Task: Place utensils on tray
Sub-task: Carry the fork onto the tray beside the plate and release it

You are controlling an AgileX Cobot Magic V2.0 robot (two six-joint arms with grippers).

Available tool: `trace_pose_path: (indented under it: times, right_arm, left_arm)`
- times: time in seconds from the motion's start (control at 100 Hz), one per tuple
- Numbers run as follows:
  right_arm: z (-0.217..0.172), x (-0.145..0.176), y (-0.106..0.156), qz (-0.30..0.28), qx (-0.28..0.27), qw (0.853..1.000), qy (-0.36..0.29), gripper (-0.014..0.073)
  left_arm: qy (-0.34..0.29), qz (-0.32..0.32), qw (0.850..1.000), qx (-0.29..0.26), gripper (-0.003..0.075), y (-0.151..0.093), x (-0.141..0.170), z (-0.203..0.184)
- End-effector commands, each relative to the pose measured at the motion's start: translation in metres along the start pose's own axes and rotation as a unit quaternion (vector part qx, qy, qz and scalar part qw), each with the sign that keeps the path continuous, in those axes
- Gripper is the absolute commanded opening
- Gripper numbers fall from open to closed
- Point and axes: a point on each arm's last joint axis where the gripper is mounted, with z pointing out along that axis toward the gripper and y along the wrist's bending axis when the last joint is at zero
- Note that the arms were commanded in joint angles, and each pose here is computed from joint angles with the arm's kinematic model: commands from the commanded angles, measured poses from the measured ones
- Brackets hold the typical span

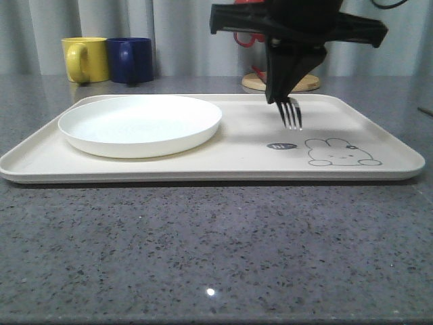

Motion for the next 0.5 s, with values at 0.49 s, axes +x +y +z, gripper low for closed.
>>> trace_pose_path:
  times: [0.49]
  right_arm:
    - [0.018, -0.012, 0.011, -0.002, -0.008, 1.0, -0.014, -0.0002]
  left_arm:
    - [-0.049, 0.0, 0.999, -0.007, -0.0019, 0.001, -0.015, -0.002]
